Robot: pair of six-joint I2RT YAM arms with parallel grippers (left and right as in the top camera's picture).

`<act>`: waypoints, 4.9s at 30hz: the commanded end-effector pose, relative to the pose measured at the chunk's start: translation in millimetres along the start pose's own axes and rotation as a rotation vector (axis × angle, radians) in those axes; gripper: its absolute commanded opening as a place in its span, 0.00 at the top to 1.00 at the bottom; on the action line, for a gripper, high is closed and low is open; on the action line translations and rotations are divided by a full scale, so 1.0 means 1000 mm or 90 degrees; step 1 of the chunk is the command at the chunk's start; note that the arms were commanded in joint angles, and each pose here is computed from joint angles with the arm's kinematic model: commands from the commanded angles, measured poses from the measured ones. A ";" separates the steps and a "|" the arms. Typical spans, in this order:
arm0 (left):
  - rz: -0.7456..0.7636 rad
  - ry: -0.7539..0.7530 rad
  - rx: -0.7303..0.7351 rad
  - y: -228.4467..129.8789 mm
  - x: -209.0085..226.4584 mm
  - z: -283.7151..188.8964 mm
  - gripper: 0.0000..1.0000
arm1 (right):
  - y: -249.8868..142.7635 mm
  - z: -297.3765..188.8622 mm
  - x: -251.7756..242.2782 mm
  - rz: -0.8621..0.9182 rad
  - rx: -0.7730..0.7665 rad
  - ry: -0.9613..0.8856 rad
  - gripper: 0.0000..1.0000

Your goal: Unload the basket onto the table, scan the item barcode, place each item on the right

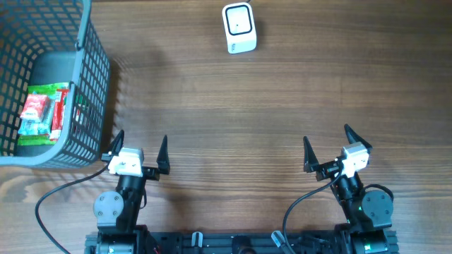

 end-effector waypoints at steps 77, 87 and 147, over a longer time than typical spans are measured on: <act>-0.123 0.406 0.424 0.157 0.209 0.115 0.51 | 0.000 0.000 0.000 -0.002 0.001 -0.002 0.00; -0.024 0.285 0.099 0.298 0.053 0.045 0.55 | 0.000 0.000 0.000 -0.002 0.001 -0.002 0.00; -0.111 0.383 0.274 0.259 0.050 0.169 0.00 | 0.000 0.000 0.000 -0.002 0.001 -0.002 0.00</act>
Point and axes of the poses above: each gripper's point midway between its finger pads, its own z axis out along the fingers, its own x axis along the line the jaws close on, y = z × x, the point moved 5 cm from there along -z, back along the fingers, and after that the axes turned 15 degrees about -z, right-handed, at the moved point
